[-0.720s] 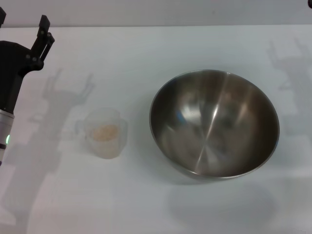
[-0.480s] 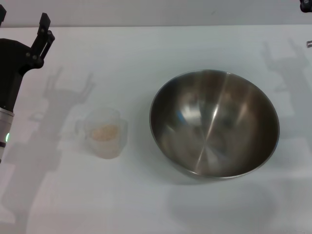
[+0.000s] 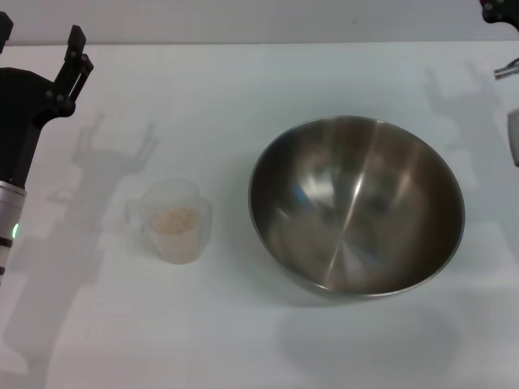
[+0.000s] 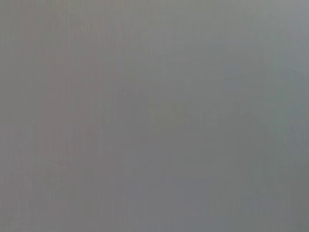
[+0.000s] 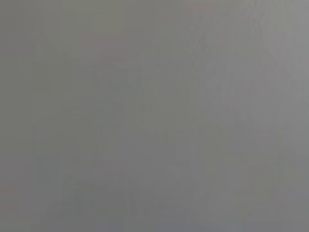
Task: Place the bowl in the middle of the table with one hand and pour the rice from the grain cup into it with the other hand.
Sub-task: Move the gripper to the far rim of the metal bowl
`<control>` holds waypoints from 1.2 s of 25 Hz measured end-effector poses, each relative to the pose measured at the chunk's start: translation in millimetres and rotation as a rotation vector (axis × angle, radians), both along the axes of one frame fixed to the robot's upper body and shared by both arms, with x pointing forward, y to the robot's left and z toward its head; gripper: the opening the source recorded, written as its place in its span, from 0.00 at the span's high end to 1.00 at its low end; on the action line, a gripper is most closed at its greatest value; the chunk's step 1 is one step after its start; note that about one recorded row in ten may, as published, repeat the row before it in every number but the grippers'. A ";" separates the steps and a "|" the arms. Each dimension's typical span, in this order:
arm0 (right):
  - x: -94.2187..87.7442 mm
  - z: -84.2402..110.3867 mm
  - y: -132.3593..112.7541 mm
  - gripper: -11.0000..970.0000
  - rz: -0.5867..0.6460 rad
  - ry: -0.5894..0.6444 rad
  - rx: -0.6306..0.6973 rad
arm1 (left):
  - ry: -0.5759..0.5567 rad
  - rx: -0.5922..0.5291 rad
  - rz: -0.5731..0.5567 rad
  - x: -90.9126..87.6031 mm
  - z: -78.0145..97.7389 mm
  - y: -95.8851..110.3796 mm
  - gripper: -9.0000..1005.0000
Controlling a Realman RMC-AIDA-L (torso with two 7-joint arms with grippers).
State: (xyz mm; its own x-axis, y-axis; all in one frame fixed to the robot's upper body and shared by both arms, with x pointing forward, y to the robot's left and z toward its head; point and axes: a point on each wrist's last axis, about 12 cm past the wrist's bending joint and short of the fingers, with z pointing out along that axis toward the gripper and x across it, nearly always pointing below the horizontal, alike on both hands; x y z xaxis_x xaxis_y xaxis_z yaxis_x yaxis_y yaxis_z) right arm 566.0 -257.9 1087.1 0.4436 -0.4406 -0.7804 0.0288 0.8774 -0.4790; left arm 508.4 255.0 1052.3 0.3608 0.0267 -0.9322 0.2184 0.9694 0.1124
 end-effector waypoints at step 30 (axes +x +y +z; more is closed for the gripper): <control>-2.2 120.7 58.6 0.28 0.251 1.126 0.234 | 0.000 -0.005 0.011 -5.0 -1.7 3.0 0.14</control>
State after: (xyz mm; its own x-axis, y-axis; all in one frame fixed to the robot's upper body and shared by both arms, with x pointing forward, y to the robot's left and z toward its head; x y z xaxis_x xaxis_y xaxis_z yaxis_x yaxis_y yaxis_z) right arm 563.8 -199.3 1207.9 -0.4935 -0.2332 -0.8379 -0.4941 0.8680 0.0494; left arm 503.4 257.9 1050.6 0.3610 0.0256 -0.9322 0.2077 0.9723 0.1071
